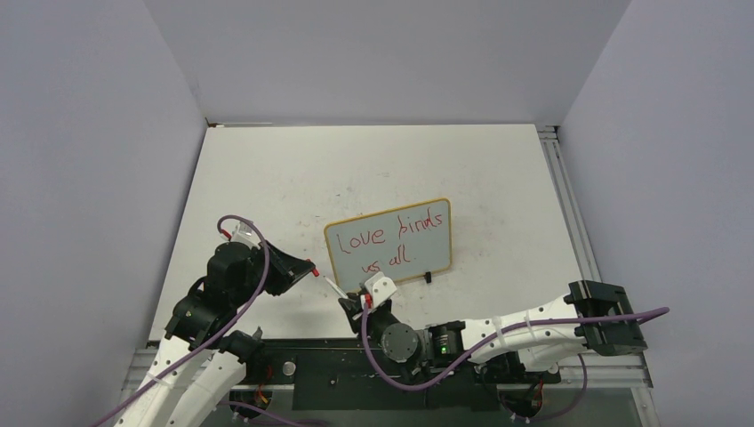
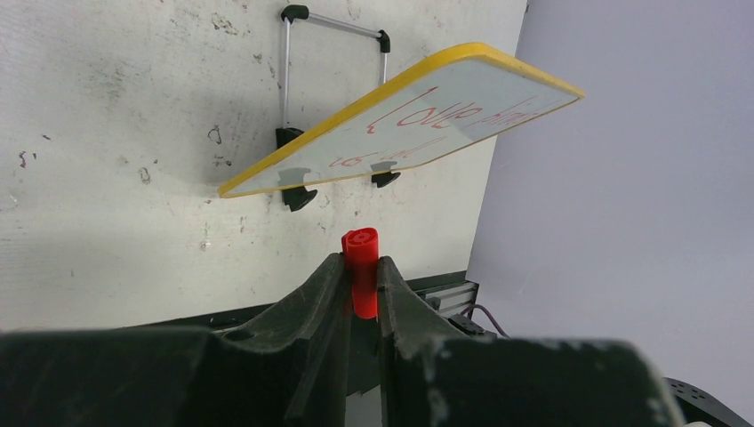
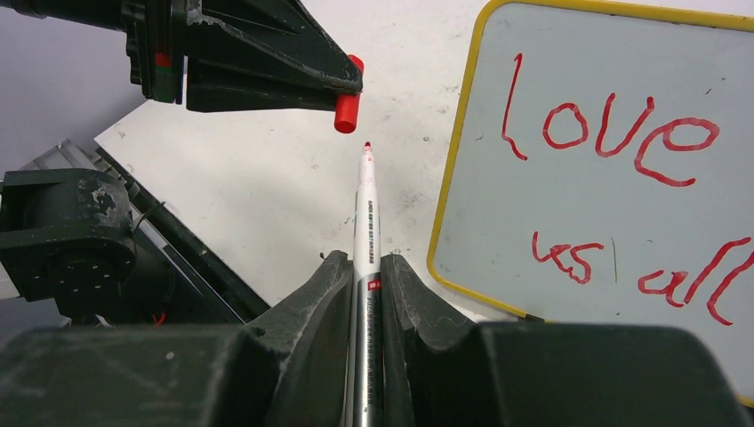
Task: Write a sentence on the whiteboard
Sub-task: Close the whiteboard marker at the center of the board.
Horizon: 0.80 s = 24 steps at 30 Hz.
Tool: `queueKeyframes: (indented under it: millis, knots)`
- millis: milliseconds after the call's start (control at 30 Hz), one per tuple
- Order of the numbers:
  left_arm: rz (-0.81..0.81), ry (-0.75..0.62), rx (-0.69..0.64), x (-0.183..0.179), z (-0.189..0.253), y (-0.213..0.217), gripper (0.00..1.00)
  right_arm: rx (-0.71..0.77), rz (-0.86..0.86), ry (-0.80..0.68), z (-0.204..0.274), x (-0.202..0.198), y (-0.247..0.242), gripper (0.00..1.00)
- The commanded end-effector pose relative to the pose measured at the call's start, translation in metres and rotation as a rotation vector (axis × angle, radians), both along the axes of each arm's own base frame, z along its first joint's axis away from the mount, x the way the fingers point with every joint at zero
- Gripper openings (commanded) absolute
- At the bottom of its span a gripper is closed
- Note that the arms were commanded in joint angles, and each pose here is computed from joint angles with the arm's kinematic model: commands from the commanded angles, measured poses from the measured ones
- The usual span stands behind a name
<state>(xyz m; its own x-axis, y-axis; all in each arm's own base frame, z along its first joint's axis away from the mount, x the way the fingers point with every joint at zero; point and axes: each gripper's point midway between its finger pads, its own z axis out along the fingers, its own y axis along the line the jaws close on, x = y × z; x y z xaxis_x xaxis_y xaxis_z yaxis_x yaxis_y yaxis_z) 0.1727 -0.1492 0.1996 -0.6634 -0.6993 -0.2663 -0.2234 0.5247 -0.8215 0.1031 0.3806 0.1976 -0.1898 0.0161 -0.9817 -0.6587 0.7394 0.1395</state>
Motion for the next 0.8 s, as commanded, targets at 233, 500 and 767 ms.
queueKeyframes:
  millis: [233,500,767]
  knots:
    - [0.005,-0.063,-0.050,0.0045,0.0232,-0.0026,0.00,0.096,0.004,0.001,0.0296,0.0017,0.0144,0.05]
    - [0.007,-0.064,-0.051,0.0041,0.0227,-0.0022,0.00,0.100,0.008,0.002,0.0303,0.0012,0.0144,0.05]
    - [0.011,-0.067,-0.054,0.0039,0.0241,-0.0017,0.00,0.108,0.018,0.000,0.0330,0.0000,0.0158,0.05]
